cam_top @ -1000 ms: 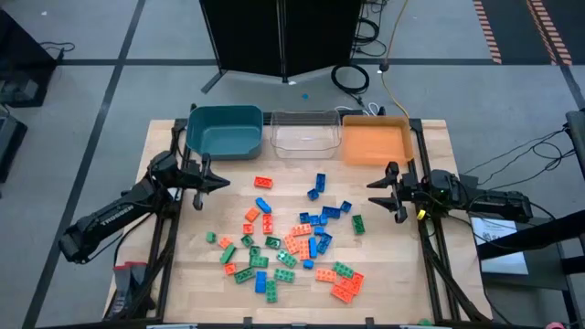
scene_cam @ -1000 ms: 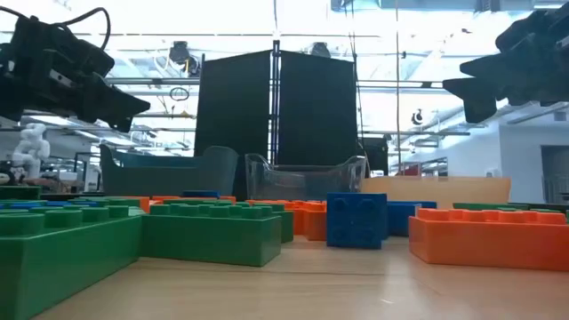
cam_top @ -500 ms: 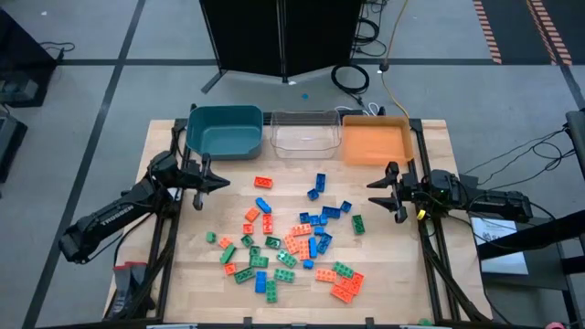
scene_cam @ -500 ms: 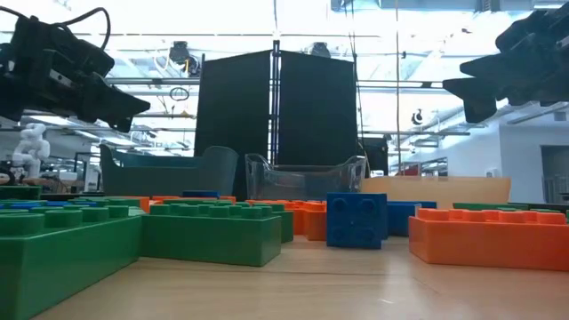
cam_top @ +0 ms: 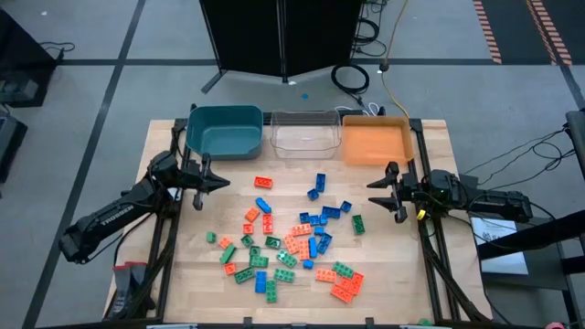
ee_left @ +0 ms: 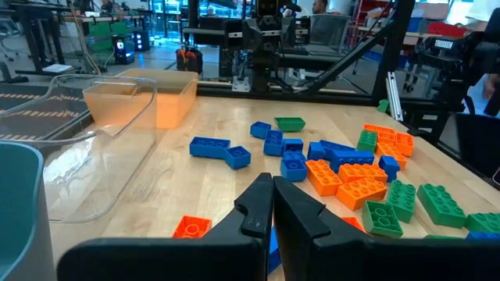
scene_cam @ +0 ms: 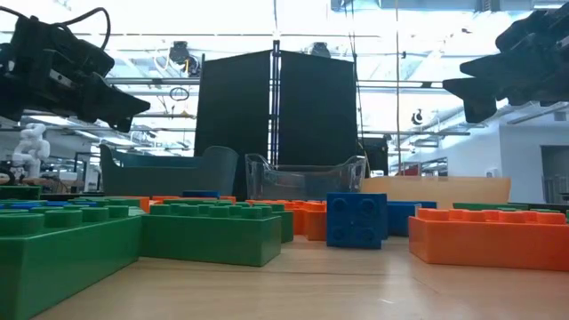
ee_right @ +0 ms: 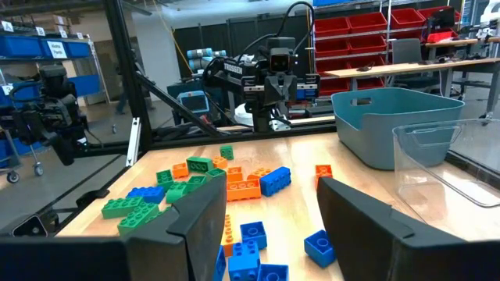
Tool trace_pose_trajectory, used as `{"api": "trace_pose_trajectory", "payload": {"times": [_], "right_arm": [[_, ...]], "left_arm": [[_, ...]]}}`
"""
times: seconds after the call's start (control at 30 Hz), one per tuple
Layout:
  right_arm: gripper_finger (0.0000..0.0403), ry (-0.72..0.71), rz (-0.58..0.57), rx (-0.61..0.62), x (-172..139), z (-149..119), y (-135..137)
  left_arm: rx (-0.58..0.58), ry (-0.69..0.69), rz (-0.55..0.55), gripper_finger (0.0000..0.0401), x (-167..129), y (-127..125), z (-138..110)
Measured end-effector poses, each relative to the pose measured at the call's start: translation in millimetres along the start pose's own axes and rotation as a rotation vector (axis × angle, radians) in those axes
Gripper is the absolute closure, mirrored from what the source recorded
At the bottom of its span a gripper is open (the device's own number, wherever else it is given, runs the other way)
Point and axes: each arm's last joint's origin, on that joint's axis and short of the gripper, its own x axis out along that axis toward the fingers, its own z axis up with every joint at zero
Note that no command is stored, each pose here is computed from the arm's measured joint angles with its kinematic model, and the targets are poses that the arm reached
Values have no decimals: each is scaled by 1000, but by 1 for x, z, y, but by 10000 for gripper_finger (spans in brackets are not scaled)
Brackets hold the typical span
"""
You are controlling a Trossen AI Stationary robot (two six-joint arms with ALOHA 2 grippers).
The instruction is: Sort blocks
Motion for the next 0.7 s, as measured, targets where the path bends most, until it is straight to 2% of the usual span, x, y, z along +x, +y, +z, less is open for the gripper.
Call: {"api": "trace_pose_trajectory", "payload": {"times": [0.07, 0.2, 0.33, 0.5, 0.7], "right_arm": [[204, 0, -1, 0, 0, 0, 0], [204, -8, -78, 9, 0, 0, -2], [204, -11, -84, 90, 0, 0, -3], [204, -72, -164, 217, 0, 3, -5], [204, -105, -155, 269, 0, 6, -4]], "left_arm": [[0, 0, -1, 384, 0, 0, 0], [0, 0, -1, 384, 0, 0, 0], [0, 0, 0, 384, 0, 0, 0], [0, 0, 0, 384, 0, 0, 0], [1, -1, 0, 384, 0, 0, 0]]}}
